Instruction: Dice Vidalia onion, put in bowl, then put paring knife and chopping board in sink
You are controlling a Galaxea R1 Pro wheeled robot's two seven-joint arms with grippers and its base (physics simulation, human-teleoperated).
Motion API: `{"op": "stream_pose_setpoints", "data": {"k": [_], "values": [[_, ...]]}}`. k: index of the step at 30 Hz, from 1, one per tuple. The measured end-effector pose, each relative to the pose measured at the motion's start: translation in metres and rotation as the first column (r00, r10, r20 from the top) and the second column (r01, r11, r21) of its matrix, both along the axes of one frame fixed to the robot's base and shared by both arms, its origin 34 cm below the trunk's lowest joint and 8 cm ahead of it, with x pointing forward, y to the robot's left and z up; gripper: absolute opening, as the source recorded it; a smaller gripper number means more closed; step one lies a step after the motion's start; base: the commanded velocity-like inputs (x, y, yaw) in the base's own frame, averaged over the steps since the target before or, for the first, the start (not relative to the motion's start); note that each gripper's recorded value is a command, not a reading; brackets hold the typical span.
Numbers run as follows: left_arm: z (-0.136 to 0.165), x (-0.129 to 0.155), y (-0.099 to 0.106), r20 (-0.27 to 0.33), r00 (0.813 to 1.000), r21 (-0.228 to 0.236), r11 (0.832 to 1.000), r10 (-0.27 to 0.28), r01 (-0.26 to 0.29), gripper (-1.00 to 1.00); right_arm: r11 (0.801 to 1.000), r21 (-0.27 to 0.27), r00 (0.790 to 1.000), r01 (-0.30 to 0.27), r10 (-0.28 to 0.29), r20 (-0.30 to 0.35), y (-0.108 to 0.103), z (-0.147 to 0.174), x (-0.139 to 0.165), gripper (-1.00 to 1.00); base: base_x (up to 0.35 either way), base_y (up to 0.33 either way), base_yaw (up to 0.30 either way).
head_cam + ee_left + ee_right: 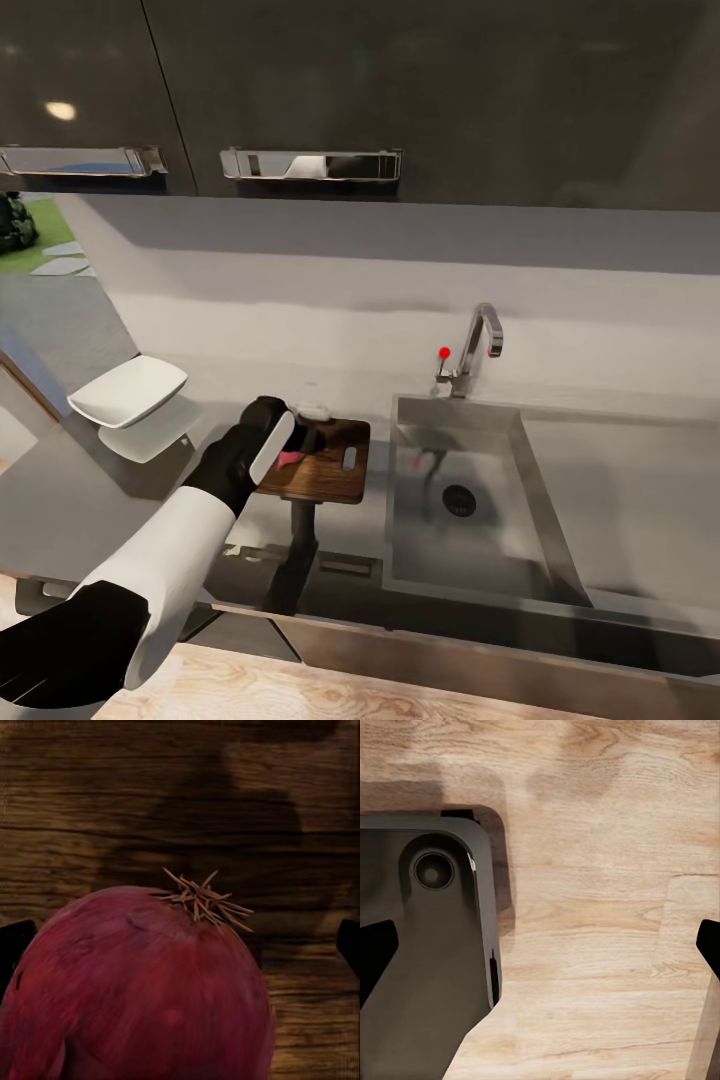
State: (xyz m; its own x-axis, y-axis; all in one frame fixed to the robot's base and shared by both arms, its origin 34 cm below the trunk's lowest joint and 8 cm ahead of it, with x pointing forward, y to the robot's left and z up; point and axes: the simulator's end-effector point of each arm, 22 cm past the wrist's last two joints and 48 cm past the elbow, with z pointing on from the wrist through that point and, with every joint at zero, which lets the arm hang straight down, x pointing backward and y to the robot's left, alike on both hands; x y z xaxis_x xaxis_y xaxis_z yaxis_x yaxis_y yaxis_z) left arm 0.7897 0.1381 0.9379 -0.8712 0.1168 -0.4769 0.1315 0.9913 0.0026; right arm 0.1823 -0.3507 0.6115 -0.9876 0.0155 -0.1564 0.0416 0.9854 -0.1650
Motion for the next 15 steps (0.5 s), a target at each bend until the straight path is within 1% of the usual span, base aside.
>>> {"op": "stream_pose_setpoints", "data": {"k": [1,4,5,7,8,11,15], "values": [[0.002,0.001,0.000,0.005,1.000,-0.002,1.000,0.000,0.000,1.00,1.000,0.000,1.000,0.000,0.000,0.000,0.000,0.000,0.000,1.00,0.000,0.000,0.000],[0.025,0.012,-0.004,0.063,0.998,-0.016,1.000,-0.005,0.006,1.00,1.000,0.000,1.000,0.000,0.000,0.000,0.000,0.000,0.000,1.00,0.000,0.000,0.000],[0.038,0.018,-0.004,0.096,0.995,-0.021,1.000,-0.007,0.009,1.00,1.000,0.000,1.000,0.000,0.000,0.000,0.000,0.000,0.000,1.00,0.000,0.000,0.000],[0.075,0.032,-0.004,0.188,0.982,-0.033,0.999,-0.010,0.017,1.00,1.000,0.000,1.000,0.000,0.000,0.000,0.000,0.000,0.000,1.00,0.000,0.000,0.000],[0.082,0.034,-0.004,0.207,0.978,-0.036,0.999,-0.011,0.019,1.00,1.000,0.000,1.000,0.000,0.000,0.000,0.000,0.000,0.000,1.00,0.000,0.000,0.000],[0.090,0.036,-0.003,0.226,0.974,-0.038,0.999,-0.011,0.020,1.00,1.000,0.000,1.000,0.000,0.000,0.000,0.000,0.000,0.000,1.00,0.000,0.000,0.000],[0.093,0.039,0.005,0.237,0.972,-0.029,0.999,-0.006,0.013,1.00,1.000,0.000,1.000,0.000,0.000,0.000,0.000,0.000,0.000,1.00,-0.002,0.000,0.000]]}}
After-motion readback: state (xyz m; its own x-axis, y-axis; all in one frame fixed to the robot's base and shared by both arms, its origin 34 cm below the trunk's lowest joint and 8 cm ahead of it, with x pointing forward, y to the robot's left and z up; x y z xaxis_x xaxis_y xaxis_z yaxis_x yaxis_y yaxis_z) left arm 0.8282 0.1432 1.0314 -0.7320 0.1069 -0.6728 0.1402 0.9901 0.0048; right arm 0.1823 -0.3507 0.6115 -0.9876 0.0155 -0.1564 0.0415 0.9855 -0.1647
